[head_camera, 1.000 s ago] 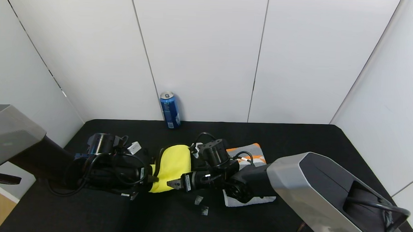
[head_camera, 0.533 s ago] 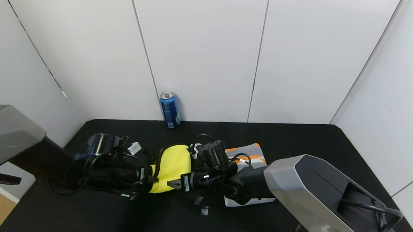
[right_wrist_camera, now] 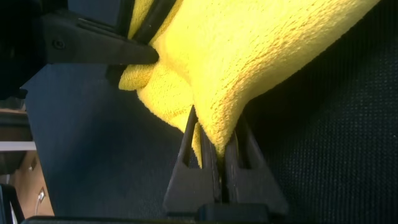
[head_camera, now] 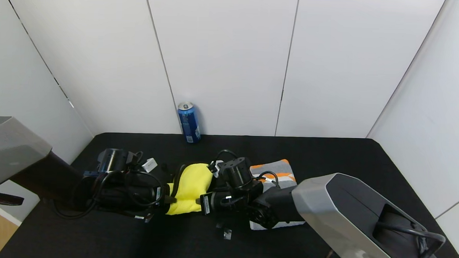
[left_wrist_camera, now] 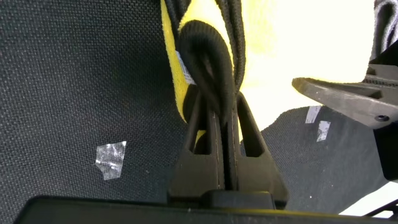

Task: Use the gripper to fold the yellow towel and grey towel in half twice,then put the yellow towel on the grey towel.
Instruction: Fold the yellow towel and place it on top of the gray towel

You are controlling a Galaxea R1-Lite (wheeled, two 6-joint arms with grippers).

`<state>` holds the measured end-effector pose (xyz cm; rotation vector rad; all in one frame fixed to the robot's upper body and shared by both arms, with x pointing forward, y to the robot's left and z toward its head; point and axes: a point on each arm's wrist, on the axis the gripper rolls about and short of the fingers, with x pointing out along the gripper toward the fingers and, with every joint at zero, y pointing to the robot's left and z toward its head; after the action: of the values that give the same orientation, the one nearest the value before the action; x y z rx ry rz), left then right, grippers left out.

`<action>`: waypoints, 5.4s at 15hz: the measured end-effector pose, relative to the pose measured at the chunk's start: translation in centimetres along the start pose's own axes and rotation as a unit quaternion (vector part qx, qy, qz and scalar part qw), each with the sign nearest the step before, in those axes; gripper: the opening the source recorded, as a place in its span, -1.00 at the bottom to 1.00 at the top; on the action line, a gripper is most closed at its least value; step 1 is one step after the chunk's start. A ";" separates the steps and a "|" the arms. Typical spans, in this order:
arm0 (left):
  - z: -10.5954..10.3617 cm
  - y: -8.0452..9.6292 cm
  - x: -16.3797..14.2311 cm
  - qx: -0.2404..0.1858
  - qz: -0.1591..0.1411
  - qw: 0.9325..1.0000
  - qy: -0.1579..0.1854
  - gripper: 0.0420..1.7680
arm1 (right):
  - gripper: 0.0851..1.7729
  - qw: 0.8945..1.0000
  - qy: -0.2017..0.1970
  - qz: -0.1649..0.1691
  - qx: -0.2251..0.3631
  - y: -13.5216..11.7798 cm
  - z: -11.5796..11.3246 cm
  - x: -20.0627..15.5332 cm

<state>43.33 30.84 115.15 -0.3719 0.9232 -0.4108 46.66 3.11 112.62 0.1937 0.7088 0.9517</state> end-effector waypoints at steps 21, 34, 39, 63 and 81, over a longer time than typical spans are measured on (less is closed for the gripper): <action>-0.3 -14.2 -7.3 0.090 -0.046 0.994 -0.050 -0.89 | -0.90 0.999 -0.016 -0.050 0.007 1.8 4.7 -13.6; -3.4 -25.2 -3.2 0.181 -0.037 0.982 -0.023 -0.89 | -0.90 0.989 -0.060 -0.136 0.016 -2.5 2.7 -25.2; -3.4 -26.3 1.3 0.190 -0.026 0.981 -0.006 -0.89 | -0.90 0.987 -0.062 -0.146 0.020 -3.0 2.2 -25.7; -2.0 -23.9 8.4 0.180 0.025 0.983 0.002 -0.73 | -0.47 0.984 -0.012 -0.167 0.054 -7.7 -1.8 -21.0; -2.3 -24.1 3.4 0.187 0.033 0.982 -0.015 0.77 | 0.78 0.984 -0.050 -0.170 0.036 -4.9 -1.0 -24.7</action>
<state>38.95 8.08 123.03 -0.0043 0.8054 -0.5059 40.01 -19.63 121.21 0.1770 0.6585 0.5874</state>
